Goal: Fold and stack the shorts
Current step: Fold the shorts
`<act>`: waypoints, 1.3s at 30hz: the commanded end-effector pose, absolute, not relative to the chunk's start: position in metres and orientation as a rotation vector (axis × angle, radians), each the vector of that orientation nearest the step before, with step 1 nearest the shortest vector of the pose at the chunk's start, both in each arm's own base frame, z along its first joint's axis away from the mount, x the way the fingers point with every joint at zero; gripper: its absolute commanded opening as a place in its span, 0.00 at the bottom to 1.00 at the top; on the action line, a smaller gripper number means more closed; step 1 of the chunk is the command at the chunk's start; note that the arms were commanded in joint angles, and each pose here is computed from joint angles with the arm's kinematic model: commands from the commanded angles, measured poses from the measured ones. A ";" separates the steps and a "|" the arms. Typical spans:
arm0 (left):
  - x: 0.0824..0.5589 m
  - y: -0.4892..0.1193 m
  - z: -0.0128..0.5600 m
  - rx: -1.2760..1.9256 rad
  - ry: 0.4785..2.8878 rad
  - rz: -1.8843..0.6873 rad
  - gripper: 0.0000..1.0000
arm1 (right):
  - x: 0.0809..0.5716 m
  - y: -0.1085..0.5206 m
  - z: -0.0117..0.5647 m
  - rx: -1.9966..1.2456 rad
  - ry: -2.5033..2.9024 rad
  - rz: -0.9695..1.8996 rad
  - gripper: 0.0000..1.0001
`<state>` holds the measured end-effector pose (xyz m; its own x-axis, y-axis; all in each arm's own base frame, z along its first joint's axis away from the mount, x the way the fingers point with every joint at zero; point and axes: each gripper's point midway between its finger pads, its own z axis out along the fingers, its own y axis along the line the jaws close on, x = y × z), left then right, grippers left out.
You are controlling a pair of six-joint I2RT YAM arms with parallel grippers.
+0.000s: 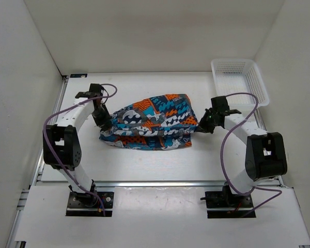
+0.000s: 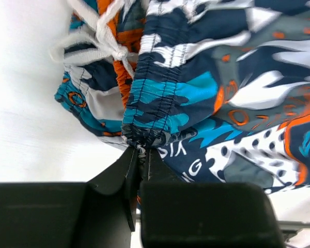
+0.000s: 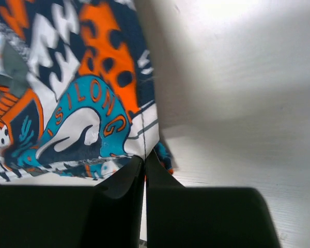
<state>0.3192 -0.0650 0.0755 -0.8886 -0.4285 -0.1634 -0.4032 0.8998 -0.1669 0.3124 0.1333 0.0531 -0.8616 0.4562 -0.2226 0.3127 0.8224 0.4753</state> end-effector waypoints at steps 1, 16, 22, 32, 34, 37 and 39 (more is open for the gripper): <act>0.339 -0.058 0.117 -0.591 2.771 -0.143 0.10 | 0.337 0.125 0.101 0.482 2.575 0.559 0.00; 0.379 0.011 0.156 -0.627 2.680 0.127 0.10 | 0.321 0.189 0.155 0.047 2.541 0.501 0.00; 0.331 0.003 0.097 -0.679 2.824 0.055 0.16 | 0.273 0.169 0.072 0.047 2.703 0.256 0.00; 0.316 0.016 0.102 -0.751 2.784 0.025 0.99 | 0.274 0.176 0.092 -0.020 2.711 0.297 0.98; 0.319 0.016 0.105 -0.748 2.773 0.022 0.96 | 0.280 0.177 0.108 -0.028 2.678 0.299 0.98; 0.323 0.016 0.102 -0.750 2.782 0.025 0.89 | 0.279 0.179 0.116 -0.031 2.664 0.321 0.97; 0.322 0.019 0.092 -0.770 2.810 0.036 0.87 | 0.277 0.182 0.117 -0.039 2.671 0.349 0.96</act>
